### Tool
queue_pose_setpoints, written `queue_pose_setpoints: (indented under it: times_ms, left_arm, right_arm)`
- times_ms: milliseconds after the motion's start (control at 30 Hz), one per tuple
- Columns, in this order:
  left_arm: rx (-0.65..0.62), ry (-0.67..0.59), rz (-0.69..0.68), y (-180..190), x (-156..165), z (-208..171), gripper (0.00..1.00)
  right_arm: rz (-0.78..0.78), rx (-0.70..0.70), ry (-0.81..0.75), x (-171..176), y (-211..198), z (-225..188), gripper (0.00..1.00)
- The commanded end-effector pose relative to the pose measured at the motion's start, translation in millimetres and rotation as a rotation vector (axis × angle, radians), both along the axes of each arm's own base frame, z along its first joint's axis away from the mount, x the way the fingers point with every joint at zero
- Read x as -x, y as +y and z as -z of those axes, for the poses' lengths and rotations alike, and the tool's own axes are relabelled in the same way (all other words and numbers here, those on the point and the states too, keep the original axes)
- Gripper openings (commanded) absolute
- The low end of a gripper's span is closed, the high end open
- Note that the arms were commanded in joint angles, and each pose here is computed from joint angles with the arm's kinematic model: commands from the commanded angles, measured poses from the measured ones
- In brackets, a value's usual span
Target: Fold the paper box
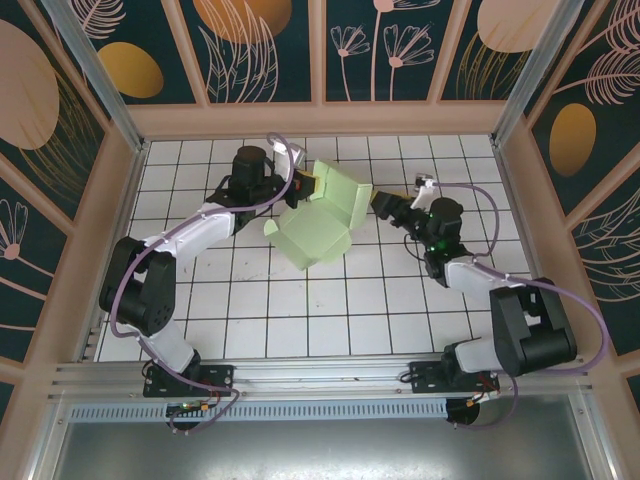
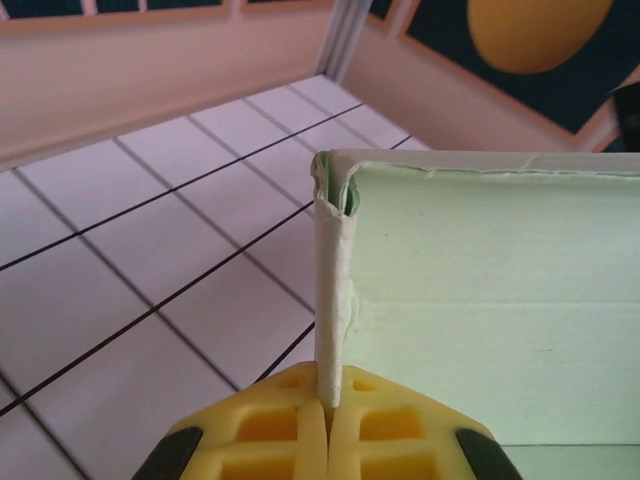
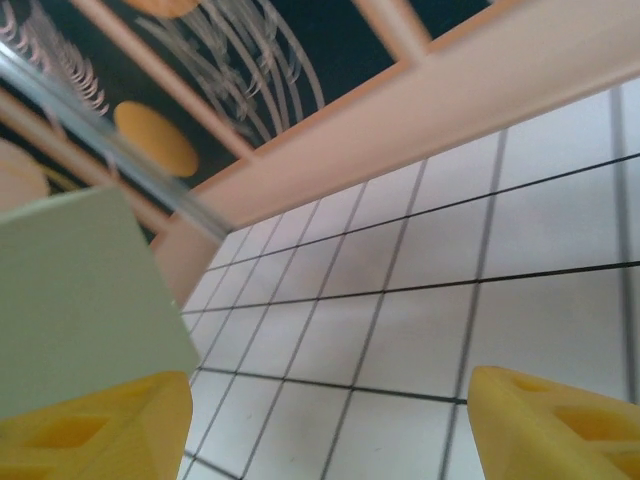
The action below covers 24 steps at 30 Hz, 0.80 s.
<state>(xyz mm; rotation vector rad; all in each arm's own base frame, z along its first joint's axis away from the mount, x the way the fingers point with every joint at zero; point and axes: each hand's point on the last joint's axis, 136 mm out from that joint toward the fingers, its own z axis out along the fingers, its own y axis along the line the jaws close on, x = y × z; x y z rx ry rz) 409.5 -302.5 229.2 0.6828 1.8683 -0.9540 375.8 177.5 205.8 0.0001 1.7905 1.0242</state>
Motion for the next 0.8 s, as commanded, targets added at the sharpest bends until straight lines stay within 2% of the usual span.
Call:
queue_pose_setpoints:
  times_ms: [0, 400, 600, 767]
  left_arm:
    - [0.076, -0.038, 0.073, -16.1, 8.0, -20.6, 0.00]
    - [0.090, -0.032, 0.055, -18.0, 7.1, -21.0, 0.00]
    - [0.094, -0.025, 0.044, -16.6, 6.9, -16.8, 0.01]
    - [0.045, -0.026, -0.012, -10.4, -1.3, -9.6, 0.01]
  right_arm:
    - [-0.140, -0.045, -0.137, 6.5, 32.0, -42.7, 0.73]
    - [-0.330, -0.094, -0.163, 12.1, 87.7, -48.6, 0.74]
    - [-0.312, -0.102, -0.154, 8.1, 85.3, -45.3, 0.73]
    - [-0.212, -0.099, -0.143, 2.2, 57.5, -41.8, 0.73]
